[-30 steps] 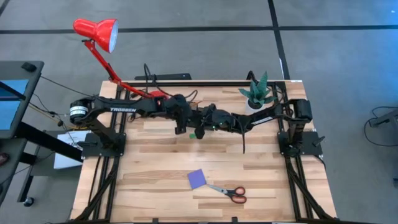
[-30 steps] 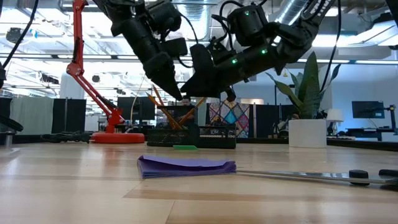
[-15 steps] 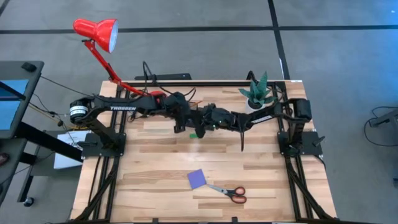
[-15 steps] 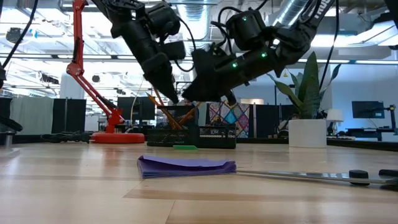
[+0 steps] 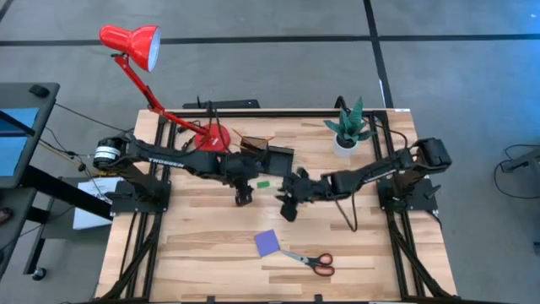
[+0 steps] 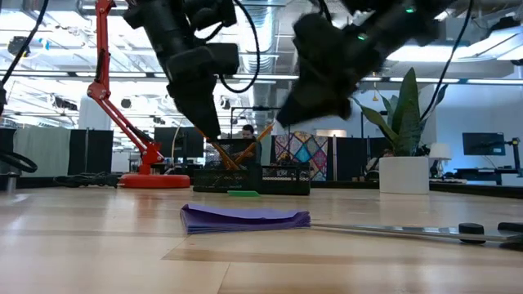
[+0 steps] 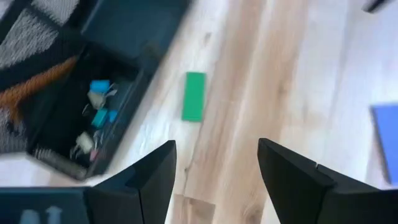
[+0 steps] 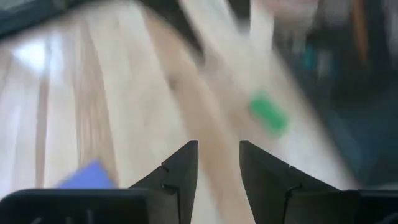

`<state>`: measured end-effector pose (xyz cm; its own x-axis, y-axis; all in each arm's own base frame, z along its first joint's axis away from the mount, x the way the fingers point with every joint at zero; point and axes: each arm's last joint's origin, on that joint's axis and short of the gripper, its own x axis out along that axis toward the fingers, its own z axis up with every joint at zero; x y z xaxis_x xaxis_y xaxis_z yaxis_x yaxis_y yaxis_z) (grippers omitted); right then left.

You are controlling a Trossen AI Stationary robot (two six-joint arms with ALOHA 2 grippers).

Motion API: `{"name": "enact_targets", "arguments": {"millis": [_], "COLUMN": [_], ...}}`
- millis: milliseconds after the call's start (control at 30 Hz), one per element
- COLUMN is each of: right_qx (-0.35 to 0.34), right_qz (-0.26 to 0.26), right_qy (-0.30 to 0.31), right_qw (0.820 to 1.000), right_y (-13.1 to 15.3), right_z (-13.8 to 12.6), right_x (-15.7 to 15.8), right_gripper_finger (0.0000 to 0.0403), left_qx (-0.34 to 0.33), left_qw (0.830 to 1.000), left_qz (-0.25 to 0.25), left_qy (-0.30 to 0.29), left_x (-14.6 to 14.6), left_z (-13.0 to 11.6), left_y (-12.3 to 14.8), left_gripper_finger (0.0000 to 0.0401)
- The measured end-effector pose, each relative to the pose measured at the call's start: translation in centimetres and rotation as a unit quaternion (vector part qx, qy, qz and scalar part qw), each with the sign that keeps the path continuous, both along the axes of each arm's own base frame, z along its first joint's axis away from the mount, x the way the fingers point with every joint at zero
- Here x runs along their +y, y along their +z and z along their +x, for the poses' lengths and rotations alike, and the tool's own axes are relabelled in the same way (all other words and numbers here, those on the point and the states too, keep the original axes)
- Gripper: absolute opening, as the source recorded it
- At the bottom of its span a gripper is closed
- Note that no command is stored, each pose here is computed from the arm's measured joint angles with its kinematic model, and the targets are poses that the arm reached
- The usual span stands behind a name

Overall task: Pick and place office supplies into organizer
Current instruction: Put the green eraser into the black desk organizer

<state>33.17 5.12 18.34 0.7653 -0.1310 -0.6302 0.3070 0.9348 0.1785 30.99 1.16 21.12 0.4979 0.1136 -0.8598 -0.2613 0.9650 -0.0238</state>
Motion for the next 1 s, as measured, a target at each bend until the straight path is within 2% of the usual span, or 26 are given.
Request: {"name": "enact_targets", "arguments": {"millis": [100,233,400,467,567,700,833,1000], "right_qx": [0.044,0.055,0.05,0.038,0.021,-0.003,-0.007,0.001], "right_qz": [0.032,-0.002,-0.015,-0.022,-0.021,-0.045,-0.054,-0.056], "right_qy": [-0.044,-0.088,-0.08,-0.071,-0.071,-0.075,-0.07,-0.069], "right_qw": [0.998,0.995,0.995,0.997,0.997,0.996,0.996,0.996], "right_y": [-1.5,-2.9,-2.5,-1.6,-0.5,0.9,1.3,0.8], "right_z": [-0.6,-0.9,-0.9,-1.0,-1.2,-1.5,-1.6,-1.4], "right_x": [1.2,2.2,2.4,2.3,1.9,1.6,1.6,1.6], "right_gripper_finger": [0.0113,0.0113,0.0113,0.0113,0.0113,0.0113,0.0113,0.0113], "left_qx": [0.004,0.011,0.012,-0.037,-0.119,-0.195,-0.262,-0.299], "left_qw": [0.999,0.997,0.994,0.995,0.992,0.98,0.964,0.951], "left_qz": [0.015,0.025,-0.028,-0.037,-0.024,0.024,0.041,-0.005], "left_qy": [0.051,0.076,0.102,0.084,0.041,0.019,0.027,0.079], "left_x": [-0.9,-1.1,-1.5,-2.0,-2.5,-2.3,-1.8,-1.7], "left_z": [-0.2,-0.9,-3.4,-3.7,-3.7,-4.4,-5.8,-6.8], "left_y": [-0.1,-1.8,-6.5,-6.8,-6.1,-6.7,-8.3,-8.8], "left_gripper_finger": [0.0217,0.0217,0.0217,0.0217,0.0217,0.0217,0.0217,0.0217]}}
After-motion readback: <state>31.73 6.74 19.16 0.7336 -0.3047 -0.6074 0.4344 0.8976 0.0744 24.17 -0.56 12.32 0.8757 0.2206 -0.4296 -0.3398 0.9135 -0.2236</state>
